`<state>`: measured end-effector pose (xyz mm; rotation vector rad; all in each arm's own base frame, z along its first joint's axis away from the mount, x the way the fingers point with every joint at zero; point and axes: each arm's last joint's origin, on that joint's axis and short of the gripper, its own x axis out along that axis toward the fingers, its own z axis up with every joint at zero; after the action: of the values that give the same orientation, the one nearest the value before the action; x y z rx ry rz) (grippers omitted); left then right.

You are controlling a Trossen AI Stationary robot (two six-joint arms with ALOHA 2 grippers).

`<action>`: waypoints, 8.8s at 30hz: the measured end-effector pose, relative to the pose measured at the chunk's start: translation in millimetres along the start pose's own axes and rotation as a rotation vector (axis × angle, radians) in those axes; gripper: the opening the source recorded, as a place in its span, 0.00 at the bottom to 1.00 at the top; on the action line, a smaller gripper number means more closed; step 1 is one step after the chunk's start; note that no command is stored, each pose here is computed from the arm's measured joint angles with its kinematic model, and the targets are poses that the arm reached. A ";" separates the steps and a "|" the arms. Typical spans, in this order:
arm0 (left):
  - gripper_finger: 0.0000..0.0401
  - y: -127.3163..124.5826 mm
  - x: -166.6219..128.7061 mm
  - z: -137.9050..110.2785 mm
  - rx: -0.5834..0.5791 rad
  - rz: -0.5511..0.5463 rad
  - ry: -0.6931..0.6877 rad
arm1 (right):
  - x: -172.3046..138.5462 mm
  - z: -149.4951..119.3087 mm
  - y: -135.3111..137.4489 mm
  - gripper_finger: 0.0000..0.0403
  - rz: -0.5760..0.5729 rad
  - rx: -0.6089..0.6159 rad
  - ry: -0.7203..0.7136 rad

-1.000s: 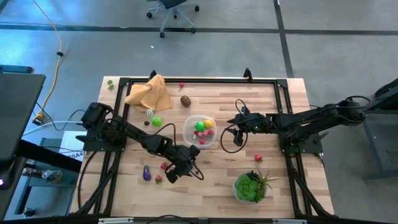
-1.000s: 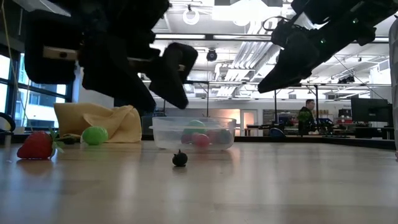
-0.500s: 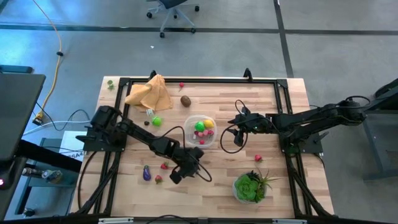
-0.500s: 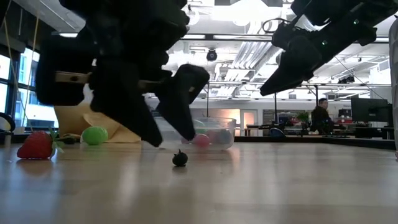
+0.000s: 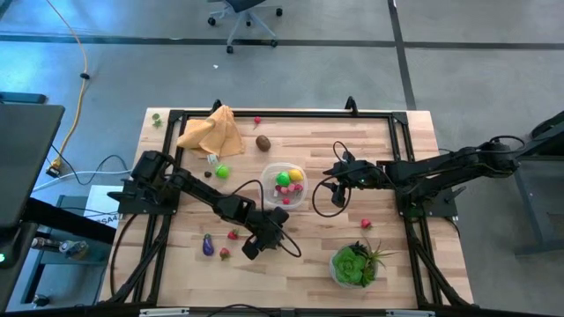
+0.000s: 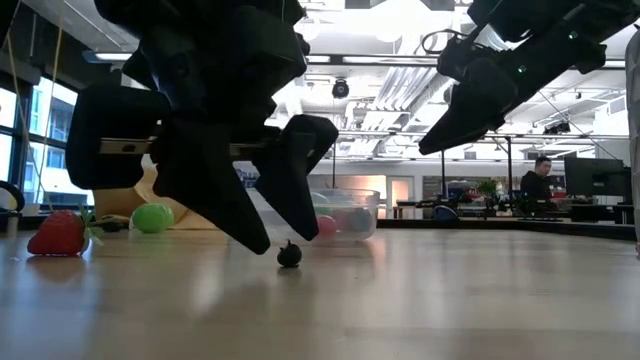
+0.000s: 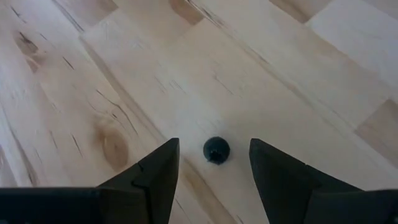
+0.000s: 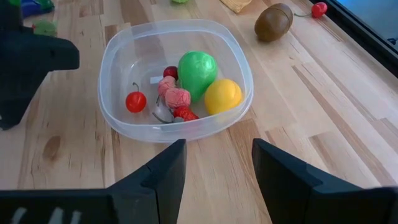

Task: Pick and placing Produce into tupperware
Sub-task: Put the blueberry into the transparent bin, then put the cabbage into the transparent bin

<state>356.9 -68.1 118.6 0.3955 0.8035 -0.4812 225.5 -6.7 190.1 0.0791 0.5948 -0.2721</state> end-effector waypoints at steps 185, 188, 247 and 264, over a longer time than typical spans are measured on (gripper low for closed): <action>0.35 97.0 -220.7 -123.6 -0.822 0.251 0.686 | -0.2 -4.9 -0.8 0.44 -0.008 -0.012 0.049; 0.37 97.2 -221.1 -135.5 -0.965 0.298 0.685 | -0.2 -4.9 -0.8 0.44 -0.008 -0.012 0.049; 0.69 91.6 -176.7 -180.3 -1.522 0.324 0.684 | -0.1 -4.9 -0.8 0.44 -0.008 -0.012 0.050; 0.69 93.0 -168.2 -185.2 -1.514 0.350 0.588 | -0.1 -4.9 -0.8 0.44 -0.008 -0.012 0.050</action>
<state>199.0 145.7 143.5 -0.7726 1.3920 0.6556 222.5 -6.7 186.1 0.0724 0.6463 -0.2749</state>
